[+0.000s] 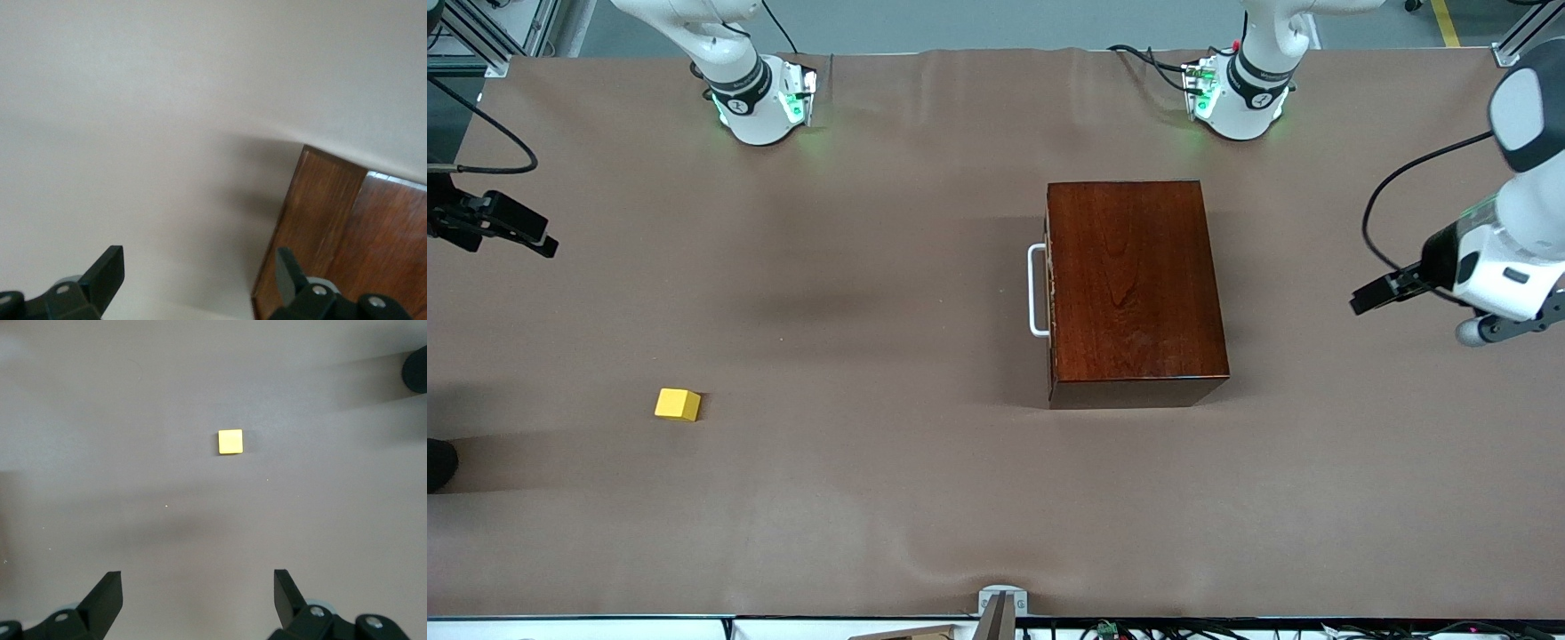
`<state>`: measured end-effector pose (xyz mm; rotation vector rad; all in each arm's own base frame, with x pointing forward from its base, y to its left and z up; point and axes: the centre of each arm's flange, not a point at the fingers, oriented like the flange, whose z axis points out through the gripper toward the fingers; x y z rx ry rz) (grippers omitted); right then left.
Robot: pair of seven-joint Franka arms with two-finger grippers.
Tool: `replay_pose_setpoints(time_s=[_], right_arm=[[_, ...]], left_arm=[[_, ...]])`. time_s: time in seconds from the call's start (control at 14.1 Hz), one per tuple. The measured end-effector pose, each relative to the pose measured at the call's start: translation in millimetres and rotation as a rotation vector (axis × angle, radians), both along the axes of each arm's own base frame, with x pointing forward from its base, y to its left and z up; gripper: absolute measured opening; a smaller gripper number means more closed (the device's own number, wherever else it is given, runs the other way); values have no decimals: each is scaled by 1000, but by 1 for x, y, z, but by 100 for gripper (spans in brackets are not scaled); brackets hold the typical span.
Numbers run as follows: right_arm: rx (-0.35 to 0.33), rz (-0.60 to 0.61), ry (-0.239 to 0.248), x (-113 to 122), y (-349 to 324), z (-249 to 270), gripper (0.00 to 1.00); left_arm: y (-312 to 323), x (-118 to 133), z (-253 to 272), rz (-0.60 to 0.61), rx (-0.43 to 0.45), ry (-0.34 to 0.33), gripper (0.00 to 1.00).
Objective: Open drawer, take yellow block, close drawer
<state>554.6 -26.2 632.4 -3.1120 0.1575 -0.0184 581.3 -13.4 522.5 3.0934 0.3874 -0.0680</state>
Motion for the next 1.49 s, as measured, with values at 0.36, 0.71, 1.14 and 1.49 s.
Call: replay_pose_setpoints(time_s=[0.36, 0.71, 1.14, 1.49], right_arm=[[0, 2, 1, 0, 0, 0, 100], [0, 2, 1, 0, 0, 0, 100], [0, 2, 1, 0, 0, 0, 100], [0, 3, 0, 0, 0, 0, 100]], left_arm=[[5, -23, 32, -151, -8, 1, 100], [37, -42, 76, -264, -10, -57, 100], [29, -51, 104, -300, -9, -28, 100], [-4, -50, 117, -368, 33, 9, 100]])
